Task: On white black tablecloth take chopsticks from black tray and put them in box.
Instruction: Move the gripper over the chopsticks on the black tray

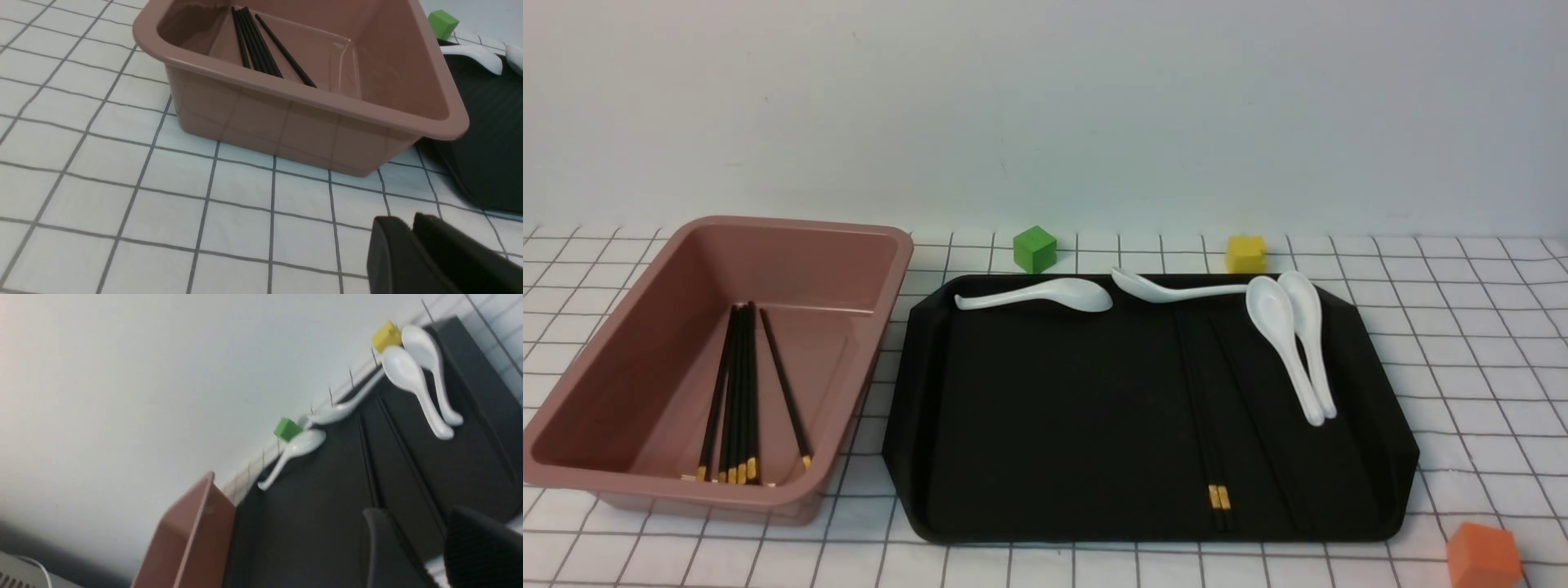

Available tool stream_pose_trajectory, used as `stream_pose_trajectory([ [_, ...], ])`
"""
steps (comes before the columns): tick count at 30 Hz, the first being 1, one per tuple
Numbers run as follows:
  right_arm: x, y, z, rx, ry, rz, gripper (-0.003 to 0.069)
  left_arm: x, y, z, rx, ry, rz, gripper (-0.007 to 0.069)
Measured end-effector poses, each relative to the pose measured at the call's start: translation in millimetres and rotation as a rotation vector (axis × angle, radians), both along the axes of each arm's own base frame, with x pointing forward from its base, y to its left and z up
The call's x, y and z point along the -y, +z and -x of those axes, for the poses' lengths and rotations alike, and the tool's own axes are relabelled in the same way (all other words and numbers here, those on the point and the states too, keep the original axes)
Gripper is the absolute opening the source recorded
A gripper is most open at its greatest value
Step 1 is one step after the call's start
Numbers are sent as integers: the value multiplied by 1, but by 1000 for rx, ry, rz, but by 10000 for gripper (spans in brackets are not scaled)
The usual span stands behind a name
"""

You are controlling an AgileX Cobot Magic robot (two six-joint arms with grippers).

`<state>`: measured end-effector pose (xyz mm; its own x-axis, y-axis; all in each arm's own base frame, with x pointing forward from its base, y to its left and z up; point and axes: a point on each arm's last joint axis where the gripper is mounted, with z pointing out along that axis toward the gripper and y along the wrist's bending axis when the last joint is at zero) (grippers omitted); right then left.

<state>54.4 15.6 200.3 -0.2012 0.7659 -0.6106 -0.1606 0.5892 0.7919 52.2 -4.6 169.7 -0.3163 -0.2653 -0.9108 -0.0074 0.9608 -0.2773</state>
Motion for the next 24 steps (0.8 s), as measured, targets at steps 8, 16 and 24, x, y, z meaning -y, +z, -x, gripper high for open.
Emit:
stream_pose_trajectory([
  [8, -6, 92, -16, 68, 29, 428, 100, 0, 0, 0, 0, 0, 0, 82],
  [16, -24, 80, -96, -670, 279, 727, -9, 0, 0, 0, 0, 0, 0, 92],
  [24, -94, 27, -181, -933, 583, 858, 98, 0, 0, 0, 0, 0, 0, 99],
])
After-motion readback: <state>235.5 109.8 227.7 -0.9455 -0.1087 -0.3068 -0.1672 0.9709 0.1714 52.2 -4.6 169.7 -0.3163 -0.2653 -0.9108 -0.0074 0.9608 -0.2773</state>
